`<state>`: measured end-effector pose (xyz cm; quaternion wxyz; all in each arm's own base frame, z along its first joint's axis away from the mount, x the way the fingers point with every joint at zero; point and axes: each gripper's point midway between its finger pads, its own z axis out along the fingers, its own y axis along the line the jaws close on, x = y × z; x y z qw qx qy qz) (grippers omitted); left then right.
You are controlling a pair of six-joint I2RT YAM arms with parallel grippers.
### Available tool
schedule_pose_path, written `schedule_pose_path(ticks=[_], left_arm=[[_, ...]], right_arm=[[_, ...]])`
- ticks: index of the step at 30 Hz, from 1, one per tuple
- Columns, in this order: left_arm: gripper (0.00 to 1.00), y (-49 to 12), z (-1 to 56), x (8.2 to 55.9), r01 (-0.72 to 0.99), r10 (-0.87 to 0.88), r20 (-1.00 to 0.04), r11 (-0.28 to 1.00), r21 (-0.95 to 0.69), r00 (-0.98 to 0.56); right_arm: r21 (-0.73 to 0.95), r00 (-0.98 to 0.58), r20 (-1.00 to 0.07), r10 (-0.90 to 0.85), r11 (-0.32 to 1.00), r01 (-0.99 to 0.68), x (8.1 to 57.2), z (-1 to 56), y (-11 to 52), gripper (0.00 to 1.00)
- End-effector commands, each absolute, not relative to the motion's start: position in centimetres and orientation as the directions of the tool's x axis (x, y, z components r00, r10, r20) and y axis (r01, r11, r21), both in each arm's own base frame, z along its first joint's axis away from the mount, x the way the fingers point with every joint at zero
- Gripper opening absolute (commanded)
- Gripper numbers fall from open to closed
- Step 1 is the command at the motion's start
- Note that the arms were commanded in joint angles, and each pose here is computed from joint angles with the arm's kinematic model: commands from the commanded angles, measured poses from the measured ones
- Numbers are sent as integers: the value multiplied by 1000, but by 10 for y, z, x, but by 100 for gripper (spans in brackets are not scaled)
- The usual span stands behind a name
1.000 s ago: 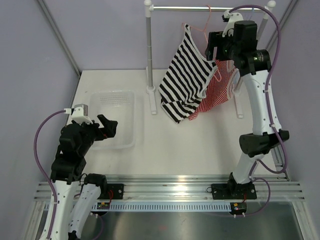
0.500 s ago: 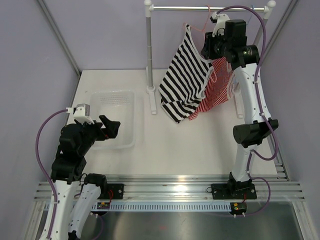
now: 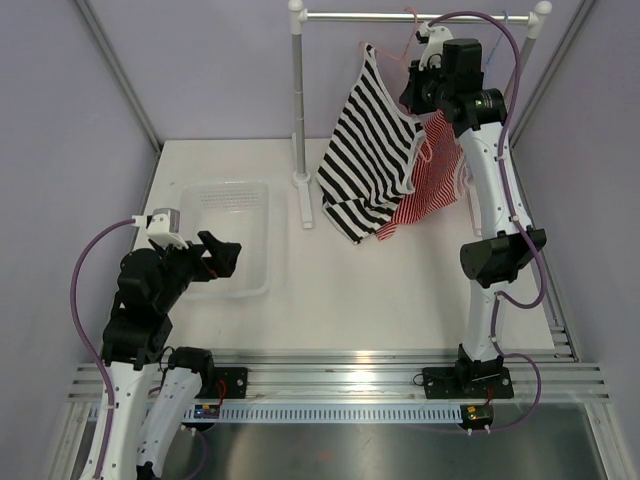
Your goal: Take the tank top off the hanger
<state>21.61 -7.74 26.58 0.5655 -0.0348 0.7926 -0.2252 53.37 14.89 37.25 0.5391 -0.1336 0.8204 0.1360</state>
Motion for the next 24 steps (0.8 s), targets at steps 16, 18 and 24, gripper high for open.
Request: schedule_pose_path(ticks=[16, 18, 24], left_arm=[[99, -80, 275, 217, 227, -317, -892, 889, -398, -322], [99, -80, 276, 217, 230, -316, -893, 888, -397, -319], [99, -82, 278, 222, 236, -310, -892, 888, -395, -328]], right_arm=[[122, -182, -982, 55, 917, -381, 473, 481, 143, 0], [136, -218, -974, 56, 918, -372, 467, 470, 142, 0], [218, -336, -939, 73, 883, -417, 411, 454, 146, 0]])
